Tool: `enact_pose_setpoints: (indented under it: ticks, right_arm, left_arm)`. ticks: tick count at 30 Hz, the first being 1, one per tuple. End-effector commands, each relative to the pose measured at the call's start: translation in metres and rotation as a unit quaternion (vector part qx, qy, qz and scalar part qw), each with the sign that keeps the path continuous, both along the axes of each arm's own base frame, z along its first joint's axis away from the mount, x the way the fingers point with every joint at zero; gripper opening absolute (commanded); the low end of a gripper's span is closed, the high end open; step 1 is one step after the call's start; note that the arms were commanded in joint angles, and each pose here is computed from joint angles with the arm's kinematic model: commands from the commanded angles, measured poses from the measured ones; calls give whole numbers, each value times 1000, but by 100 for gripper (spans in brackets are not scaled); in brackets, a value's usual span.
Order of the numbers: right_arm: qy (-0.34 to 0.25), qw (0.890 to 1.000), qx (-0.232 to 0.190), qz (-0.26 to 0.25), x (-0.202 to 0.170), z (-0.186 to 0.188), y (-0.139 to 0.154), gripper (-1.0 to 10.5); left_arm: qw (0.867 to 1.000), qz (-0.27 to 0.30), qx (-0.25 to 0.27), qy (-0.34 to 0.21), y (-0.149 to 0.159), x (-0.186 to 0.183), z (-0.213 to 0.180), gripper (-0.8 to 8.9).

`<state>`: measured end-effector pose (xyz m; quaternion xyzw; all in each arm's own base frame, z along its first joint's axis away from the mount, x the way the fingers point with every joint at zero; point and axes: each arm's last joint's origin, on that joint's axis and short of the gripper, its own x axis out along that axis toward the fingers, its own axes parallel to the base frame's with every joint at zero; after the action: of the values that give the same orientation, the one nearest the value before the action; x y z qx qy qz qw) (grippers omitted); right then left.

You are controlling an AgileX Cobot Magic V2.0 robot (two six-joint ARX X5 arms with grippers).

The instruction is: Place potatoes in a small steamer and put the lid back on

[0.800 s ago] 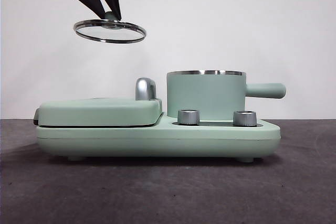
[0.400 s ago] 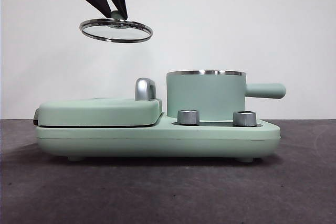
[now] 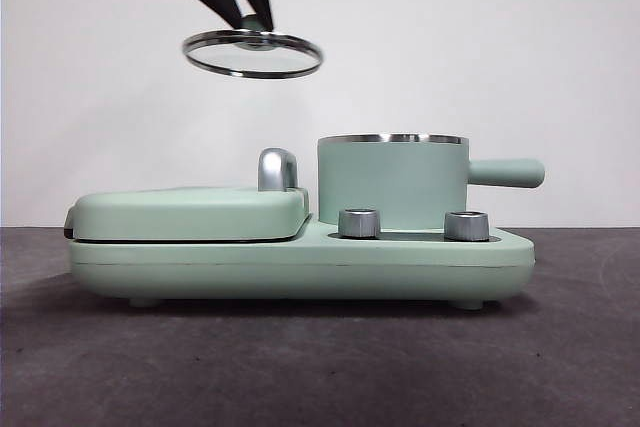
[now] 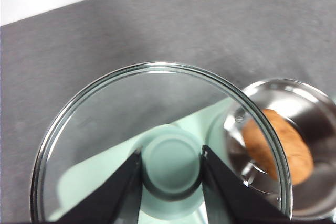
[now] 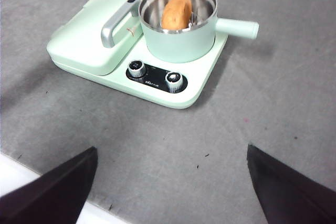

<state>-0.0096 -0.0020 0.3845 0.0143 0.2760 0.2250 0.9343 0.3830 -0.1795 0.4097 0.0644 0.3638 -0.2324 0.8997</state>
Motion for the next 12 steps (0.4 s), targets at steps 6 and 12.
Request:
enact_pose_setpoints:
  ticks: [6,12]
  right_arm:
    - [37,999,-8,-2,-4,-5,-2,456]
    - [37,999,-8,-2,-4,-5,-2,456]
  left_arm:
    - [998,-58,-12,-19,-43,-25,9,6]
    - [995,-98,-10,-14,-75,-39,2,6]
